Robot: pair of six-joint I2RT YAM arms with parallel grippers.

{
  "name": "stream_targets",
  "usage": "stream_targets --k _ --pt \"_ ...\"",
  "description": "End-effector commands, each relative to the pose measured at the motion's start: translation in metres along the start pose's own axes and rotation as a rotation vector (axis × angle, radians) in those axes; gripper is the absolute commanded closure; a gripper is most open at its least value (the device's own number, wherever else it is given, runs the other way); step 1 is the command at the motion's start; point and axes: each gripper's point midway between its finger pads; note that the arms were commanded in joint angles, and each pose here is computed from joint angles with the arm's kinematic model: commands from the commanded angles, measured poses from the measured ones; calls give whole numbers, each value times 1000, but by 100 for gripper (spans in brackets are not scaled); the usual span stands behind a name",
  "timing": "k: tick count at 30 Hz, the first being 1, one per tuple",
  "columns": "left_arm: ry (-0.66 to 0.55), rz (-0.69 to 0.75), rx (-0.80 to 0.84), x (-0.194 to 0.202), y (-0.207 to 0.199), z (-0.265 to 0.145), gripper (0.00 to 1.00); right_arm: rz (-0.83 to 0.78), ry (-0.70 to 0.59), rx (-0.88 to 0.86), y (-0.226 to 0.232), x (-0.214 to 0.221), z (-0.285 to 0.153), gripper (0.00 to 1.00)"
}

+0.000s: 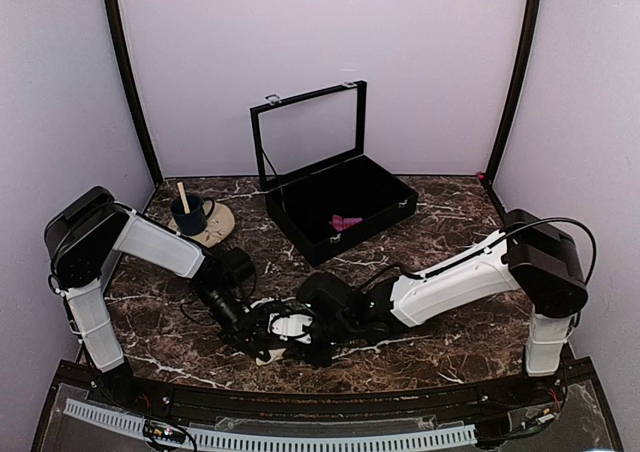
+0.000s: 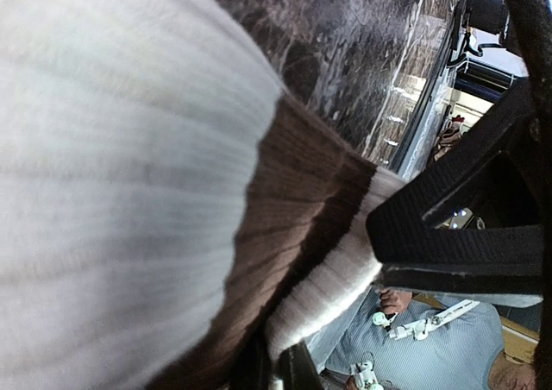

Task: Roll the socks
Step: Roll the sock at the center of the board.

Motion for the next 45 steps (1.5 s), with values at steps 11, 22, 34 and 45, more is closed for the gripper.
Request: stream_targets --k 11,22,34,45 --pt "-17 -4 -6 2 2 -5 100 45 27 -44 -7 10 13 84" --pt "-47 8 -106 -6 10 -15 82 92 16 -53 -8 9 6 100" --pt "-199 78 -123 -38 -11 -46 62 286 77 97 -34 29 -4 100" --pt "-512 117 -384 -50 1 -92 64 389 124 34 -15 0 -1 100"
Point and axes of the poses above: each gripper's point midway between its finger pads, its own z axis out along the fingers, its own y axis along the line the jaws close on, x = y × z, and after that the axes turned 6 degrees about z, right-handed
